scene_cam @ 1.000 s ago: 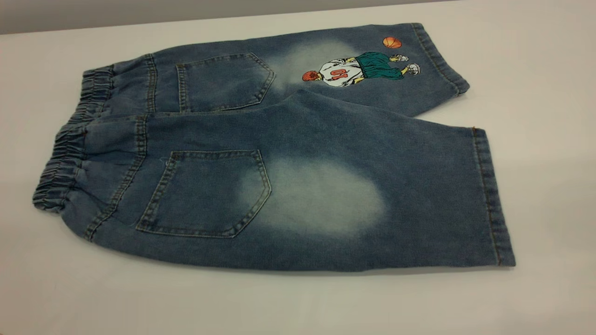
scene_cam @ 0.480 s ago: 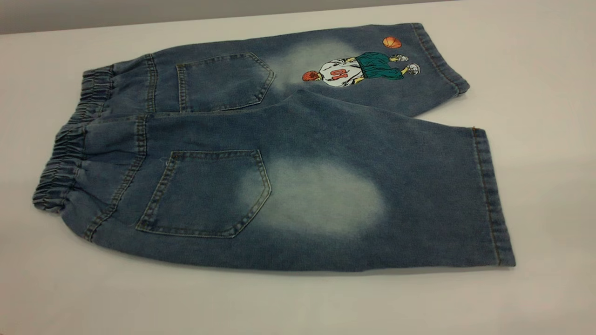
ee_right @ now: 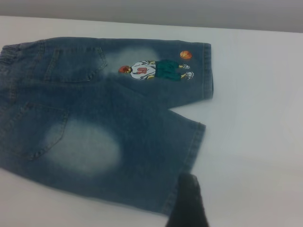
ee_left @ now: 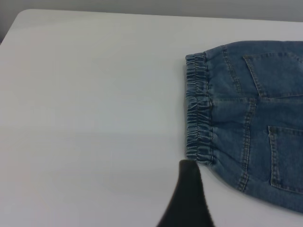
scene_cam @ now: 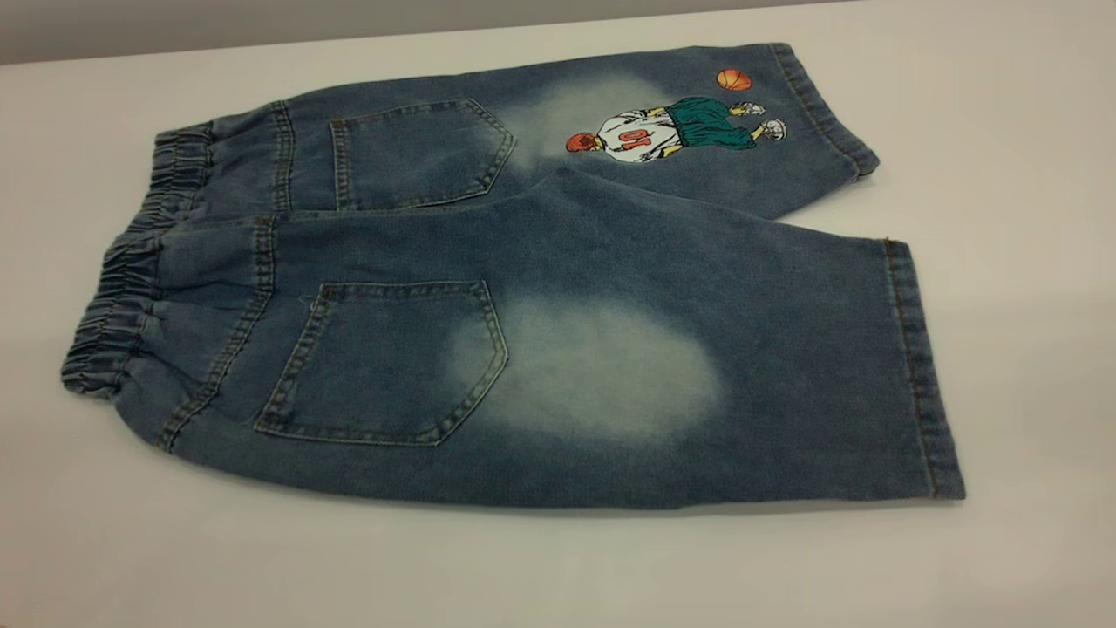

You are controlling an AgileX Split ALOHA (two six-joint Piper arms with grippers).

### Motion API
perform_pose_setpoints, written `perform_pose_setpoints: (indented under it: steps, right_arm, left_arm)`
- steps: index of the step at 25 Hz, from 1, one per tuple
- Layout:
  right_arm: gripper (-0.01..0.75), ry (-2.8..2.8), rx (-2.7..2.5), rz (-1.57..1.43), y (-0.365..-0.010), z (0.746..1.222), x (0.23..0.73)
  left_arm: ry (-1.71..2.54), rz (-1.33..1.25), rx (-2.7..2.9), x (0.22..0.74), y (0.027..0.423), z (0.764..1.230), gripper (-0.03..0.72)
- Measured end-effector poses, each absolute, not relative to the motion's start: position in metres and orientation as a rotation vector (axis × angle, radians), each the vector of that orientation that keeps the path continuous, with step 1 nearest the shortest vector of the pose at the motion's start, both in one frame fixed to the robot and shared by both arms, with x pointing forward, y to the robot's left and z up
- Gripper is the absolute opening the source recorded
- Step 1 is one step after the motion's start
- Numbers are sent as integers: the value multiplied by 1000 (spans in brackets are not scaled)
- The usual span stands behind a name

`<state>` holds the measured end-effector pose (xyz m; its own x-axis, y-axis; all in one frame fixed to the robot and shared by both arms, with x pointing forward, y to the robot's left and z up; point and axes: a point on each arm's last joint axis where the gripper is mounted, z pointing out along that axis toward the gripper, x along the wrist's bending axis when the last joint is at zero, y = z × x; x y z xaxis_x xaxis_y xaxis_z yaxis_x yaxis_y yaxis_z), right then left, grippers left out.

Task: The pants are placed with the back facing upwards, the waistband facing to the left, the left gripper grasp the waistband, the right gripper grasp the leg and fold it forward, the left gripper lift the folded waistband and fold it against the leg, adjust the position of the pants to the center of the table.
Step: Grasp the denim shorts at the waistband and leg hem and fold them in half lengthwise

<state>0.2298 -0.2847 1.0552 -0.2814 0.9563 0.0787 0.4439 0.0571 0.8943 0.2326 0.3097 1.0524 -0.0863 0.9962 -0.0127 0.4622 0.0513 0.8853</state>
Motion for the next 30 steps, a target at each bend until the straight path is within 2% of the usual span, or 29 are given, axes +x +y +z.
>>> perform_pose_setpoints:
  steps: [5,10,18,24,30]
  right_arm:
    - [476,1784,1398,1221,-282,1056,229]
    - [476,1801,1432,1292,-276,1064,239]
    - [476,1886,1562,1300,-262,1071,299]
    - [476,1935,1639,1210,-257,1059,347]
    - [476,2010,1776,1106,-253,1037,381]
  left_arm:
    - [1634,980,1486,232,310,1054,529]
    - [1601,1004,1382,241,310,1075,529]
    - [1813,977,1610,313,317,1087,529]
    - [1968,687,1715,385,307,1056,529]
    - [2088,477,1764,432,300,1013,526]
